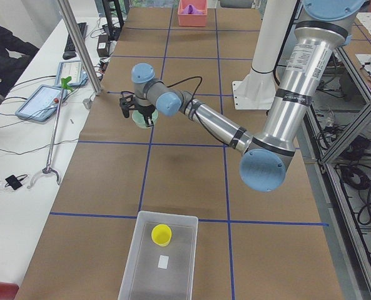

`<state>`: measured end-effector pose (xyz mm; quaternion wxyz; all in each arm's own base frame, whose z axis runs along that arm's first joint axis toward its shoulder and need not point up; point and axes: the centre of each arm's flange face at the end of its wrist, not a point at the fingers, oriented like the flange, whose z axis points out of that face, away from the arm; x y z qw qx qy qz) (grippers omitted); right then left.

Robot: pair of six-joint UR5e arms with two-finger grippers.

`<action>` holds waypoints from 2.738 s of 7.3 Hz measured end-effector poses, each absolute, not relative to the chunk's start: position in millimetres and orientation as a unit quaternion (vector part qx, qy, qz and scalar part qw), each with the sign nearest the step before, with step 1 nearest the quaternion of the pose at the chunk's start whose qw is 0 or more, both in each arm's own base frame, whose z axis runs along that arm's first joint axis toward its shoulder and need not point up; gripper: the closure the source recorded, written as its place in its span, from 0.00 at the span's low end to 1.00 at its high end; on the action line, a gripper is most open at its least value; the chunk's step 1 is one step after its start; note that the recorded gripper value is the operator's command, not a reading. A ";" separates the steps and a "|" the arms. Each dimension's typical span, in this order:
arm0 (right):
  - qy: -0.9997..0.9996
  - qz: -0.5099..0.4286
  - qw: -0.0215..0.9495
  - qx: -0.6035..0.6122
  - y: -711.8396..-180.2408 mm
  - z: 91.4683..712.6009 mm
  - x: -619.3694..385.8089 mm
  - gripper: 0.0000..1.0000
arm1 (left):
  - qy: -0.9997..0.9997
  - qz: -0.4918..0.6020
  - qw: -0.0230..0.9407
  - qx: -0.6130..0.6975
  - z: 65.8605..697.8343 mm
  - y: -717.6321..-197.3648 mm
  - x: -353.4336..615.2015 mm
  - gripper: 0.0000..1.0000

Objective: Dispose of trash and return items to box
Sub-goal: 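Lift the green bowl and carry it toward the clear bin with the left gripper, then lower the green bowl into the clear bin and release it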

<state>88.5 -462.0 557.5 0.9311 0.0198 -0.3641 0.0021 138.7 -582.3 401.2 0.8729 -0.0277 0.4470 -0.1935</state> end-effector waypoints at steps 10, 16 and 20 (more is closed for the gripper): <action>-0.364 0.005 0.932 -0.006 -461.3 627.8 77.8 0.00 | 0.393 -0.420 0.805 -0.141 794.9 -485.7 -157.7 1.00; -0.363 0.005 0.932 -0.005 -461.3 626.7 77.9 0.00 | 0.336 -0.424 0.831 -0.129 851.6 -445.7 -155.8 0.75; -0.363 0.005 0.932 -0.005 -461.5 626.4 77.9 0.00 | 0.334 -0.422 0.834 -0.125 853.6 -442.0 -154.2 0.01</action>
